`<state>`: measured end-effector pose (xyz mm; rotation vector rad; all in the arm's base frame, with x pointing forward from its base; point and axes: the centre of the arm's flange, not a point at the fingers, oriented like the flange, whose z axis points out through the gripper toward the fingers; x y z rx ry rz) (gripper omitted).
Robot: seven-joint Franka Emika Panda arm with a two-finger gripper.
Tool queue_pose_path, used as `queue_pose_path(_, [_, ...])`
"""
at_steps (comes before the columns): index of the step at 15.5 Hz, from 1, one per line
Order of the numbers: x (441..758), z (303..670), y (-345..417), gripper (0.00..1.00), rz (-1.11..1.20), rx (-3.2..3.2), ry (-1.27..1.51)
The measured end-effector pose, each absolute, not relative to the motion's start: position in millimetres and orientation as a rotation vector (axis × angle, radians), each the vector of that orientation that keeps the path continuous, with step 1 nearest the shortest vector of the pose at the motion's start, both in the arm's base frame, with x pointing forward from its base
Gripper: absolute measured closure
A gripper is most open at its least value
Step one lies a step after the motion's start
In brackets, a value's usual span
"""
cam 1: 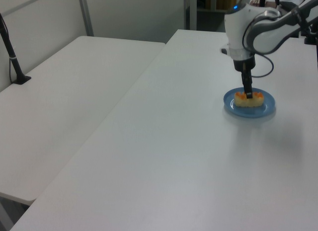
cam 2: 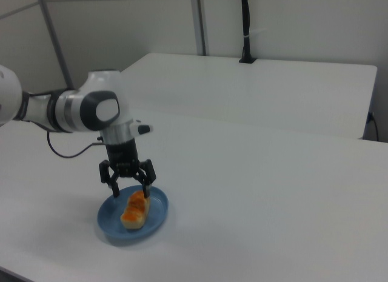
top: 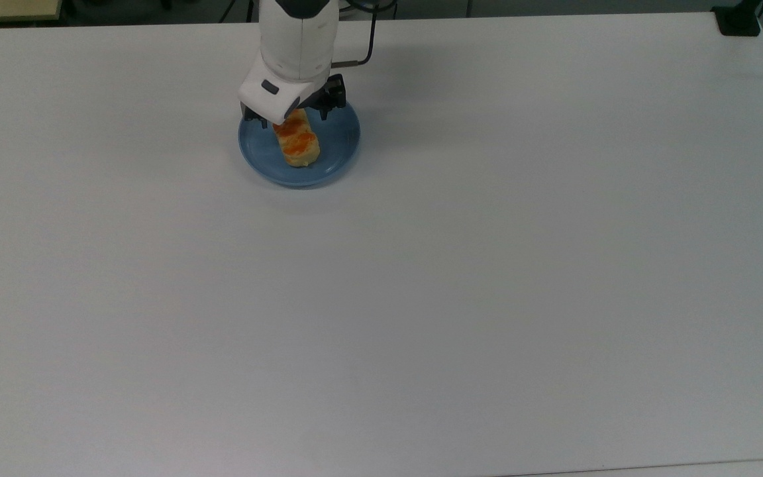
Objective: Put the bread onto the plate
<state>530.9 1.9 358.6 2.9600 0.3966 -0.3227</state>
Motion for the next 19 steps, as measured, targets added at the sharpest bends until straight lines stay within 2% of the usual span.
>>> queue_pose_path(1, [534,372,2,0.00,-0.324,2.962,0.383])
queue_pose_path(6, [559,497,9,0.00,-0.209,3.036,0.297])
queue_pose_path(10, [567,566,4,0.00,-0.084,3.063,0.146])
queue_pose_path(14, [566,597,-15,0.00,-0.002,3.104,-0.006])
queue_pose_path(19, [561,605,-23,0.00,0.011,3.119,-0.036])
